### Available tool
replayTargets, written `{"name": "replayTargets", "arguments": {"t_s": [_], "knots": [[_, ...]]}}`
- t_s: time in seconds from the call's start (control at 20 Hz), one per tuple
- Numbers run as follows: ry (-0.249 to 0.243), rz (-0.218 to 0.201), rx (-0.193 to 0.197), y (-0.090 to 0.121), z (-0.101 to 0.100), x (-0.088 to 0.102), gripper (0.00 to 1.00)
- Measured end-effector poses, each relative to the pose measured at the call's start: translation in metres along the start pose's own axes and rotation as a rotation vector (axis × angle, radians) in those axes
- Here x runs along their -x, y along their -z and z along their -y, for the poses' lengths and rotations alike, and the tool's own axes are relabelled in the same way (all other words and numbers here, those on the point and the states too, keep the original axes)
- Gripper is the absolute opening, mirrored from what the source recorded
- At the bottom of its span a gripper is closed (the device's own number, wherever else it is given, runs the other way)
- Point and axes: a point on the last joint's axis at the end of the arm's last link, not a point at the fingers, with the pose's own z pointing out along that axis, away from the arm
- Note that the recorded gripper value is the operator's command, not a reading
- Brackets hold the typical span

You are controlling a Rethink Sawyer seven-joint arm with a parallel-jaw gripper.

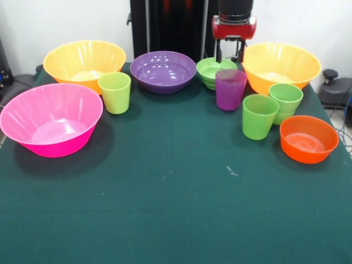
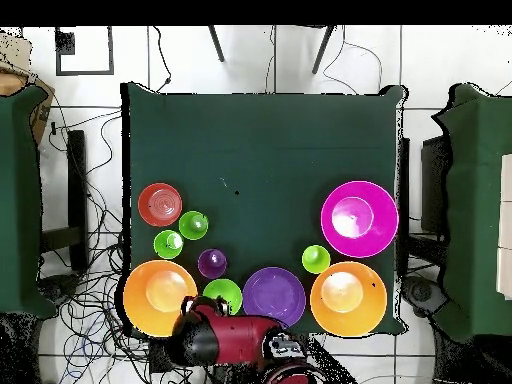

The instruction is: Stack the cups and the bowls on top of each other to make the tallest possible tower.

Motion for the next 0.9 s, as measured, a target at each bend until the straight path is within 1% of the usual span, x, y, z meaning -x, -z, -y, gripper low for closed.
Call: {"name": "replayTargets", "arguments": {"t_s": [0.2, 0.45, 0.75, 0.9], "knots": [[0.0, -0.033, 0.022, 0.0029, -0.0054, -0.0065, 1.0], [-0.016, -0.05, 0.045, 0.0043, -0.003, -0.0042, 1.0], [-0.031, -0.073, 0.058, 0.005, 0.0007, -0.0023, 1.0], [-0.03, -0.074, 0.059, 0.0052, 0.0018, -0.0025, 1.0]]}}
